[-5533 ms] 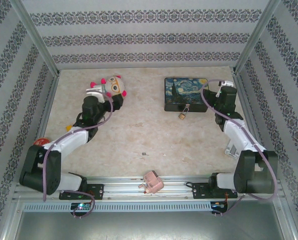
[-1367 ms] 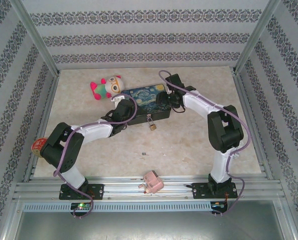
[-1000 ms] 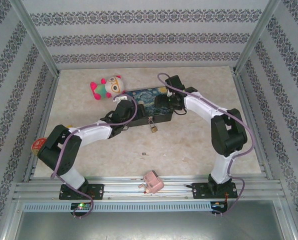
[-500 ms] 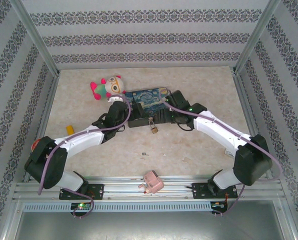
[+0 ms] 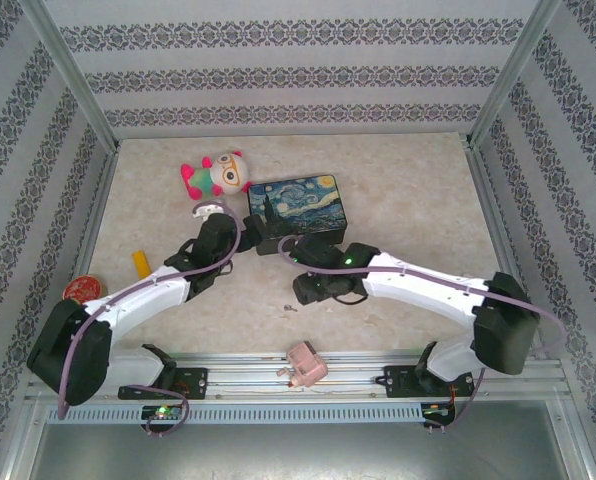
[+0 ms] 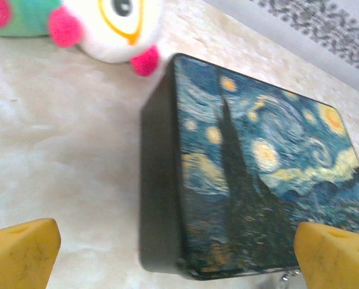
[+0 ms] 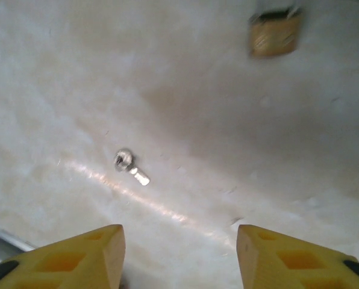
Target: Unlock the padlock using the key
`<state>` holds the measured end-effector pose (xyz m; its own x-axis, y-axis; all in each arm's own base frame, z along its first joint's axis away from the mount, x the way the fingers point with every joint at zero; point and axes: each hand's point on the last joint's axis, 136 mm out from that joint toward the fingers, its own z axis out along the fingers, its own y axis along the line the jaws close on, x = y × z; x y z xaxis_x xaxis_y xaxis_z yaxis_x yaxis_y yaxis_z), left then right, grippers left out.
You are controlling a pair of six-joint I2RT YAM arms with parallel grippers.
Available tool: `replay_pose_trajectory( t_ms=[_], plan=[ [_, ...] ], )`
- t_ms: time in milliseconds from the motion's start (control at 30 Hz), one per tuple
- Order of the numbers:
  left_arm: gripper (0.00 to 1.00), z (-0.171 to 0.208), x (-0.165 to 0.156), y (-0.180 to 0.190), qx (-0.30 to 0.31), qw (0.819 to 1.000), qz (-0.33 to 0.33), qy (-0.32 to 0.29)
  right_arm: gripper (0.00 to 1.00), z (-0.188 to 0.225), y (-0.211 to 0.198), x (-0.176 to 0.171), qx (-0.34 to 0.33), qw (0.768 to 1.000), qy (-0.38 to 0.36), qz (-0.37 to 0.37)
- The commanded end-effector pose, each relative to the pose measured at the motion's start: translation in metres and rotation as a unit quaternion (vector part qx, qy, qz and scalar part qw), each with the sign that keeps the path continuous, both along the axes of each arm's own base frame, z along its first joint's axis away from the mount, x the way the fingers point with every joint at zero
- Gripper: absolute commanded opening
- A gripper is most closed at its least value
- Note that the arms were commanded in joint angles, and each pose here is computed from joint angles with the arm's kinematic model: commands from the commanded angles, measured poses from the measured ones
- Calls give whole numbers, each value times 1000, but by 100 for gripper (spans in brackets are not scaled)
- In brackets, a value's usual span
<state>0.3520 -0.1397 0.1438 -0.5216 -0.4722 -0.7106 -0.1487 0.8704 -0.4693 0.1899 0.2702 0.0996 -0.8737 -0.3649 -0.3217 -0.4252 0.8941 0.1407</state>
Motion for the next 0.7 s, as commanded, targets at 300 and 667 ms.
replay_pose_trajectory(
  t_ms=[300, 667],
  plan=[
    [99, -21, -18, 73, -43, 992, 122, 14, 41, -46, 31, -27, -76, 989, 69, 104],
    [99, -32, -24, 82, -64, 988, 141, 22, 43, -69, 35, -17, -140, 975, 60, 161]
  ],
)
